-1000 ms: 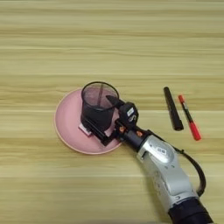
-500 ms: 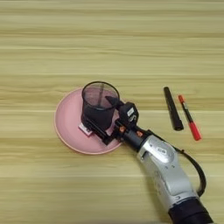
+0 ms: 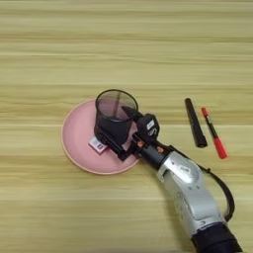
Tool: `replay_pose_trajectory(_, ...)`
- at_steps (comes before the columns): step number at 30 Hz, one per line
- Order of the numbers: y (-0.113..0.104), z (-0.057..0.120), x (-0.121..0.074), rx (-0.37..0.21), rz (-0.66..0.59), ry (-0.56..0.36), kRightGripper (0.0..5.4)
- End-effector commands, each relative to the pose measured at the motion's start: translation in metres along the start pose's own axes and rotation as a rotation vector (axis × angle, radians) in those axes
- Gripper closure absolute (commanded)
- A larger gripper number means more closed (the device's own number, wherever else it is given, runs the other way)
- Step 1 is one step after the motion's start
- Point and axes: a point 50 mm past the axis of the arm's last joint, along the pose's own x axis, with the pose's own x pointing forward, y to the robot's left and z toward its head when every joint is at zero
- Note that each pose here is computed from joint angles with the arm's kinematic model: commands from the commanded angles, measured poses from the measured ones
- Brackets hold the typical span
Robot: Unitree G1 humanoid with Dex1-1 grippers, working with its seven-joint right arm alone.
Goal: Move the objects on the table
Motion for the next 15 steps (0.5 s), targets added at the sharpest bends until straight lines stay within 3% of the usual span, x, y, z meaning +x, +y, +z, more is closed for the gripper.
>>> replay_pose_trajectory(1,-0.010,0.033,0.010,-0.077,-0.032,-0.156,0.78)
replay_pose_trajectory(12,-0.027,0.047,0.007,-0.086,-0.114,-0.214,0.78)
replay_pose_trajectory(15,-0.035,0.049,0.006,-0.116,-0.157,-0.224,0.78)
